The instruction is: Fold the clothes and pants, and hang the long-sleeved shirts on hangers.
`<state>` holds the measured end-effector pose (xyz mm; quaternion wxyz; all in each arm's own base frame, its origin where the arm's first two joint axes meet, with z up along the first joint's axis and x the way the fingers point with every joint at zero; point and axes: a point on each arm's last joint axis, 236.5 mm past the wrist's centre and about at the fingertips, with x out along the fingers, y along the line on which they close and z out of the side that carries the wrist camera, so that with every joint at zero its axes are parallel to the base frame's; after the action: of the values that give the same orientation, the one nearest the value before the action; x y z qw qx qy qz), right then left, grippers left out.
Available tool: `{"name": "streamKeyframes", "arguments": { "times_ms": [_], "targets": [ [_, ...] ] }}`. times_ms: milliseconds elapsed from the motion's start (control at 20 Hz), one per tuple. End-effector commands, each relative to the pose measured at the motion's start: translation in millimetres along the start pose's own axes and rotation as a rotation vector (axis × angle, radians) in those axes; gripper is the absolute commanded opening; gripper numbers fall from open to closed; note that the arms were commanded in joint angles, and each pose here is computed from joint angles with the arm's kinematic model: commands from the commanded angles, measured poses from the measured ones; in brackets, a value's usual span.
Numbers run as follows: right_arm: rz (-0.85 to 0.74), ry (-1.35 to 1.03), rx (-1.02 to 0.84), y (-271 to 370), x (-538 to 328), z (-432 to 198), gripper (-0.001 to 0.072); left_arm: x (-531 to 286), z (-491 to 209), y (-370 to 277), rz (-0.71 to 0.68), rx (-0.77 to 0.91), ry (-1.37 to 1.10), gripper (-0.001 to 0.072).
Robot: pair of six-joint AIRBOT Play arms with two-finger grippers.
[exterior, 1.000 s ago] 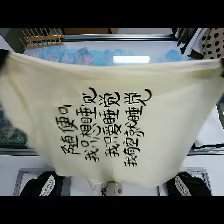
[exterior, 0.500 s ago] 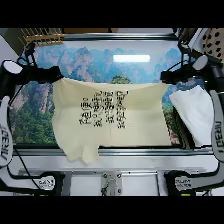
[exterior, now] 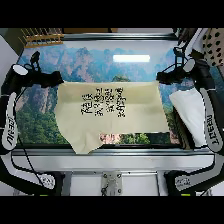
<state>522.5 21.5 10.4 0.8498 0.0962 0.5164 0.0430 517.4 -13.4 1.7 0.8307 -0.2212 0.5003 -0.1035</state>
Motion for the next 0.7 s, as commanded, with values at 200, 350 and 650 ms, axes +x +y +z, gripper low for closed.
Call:
{"name": "streamKeyframes", "arguments": {
  "times_ms": [200,350,650],
  "targets": [
    [-0.027,0.185,0.029,-7.3,35.7,-104.6,0.0007,28.7,-102.3,37.0,0.045,-0.061,0.155,0.0007],
    [-0.018,0.232,0.027,-0.5,44.9,-127.7,0.0022,35.6,-123.2,44.2,0.054,-0.093,0.19,0.0008],
    [-0.053,0.177,-0.023,-4.1,-22.8,-113.6,0.0533,-19.2,-96.7,24.2,0.045,-0.047,0.079,0.0502]
  ]
}}
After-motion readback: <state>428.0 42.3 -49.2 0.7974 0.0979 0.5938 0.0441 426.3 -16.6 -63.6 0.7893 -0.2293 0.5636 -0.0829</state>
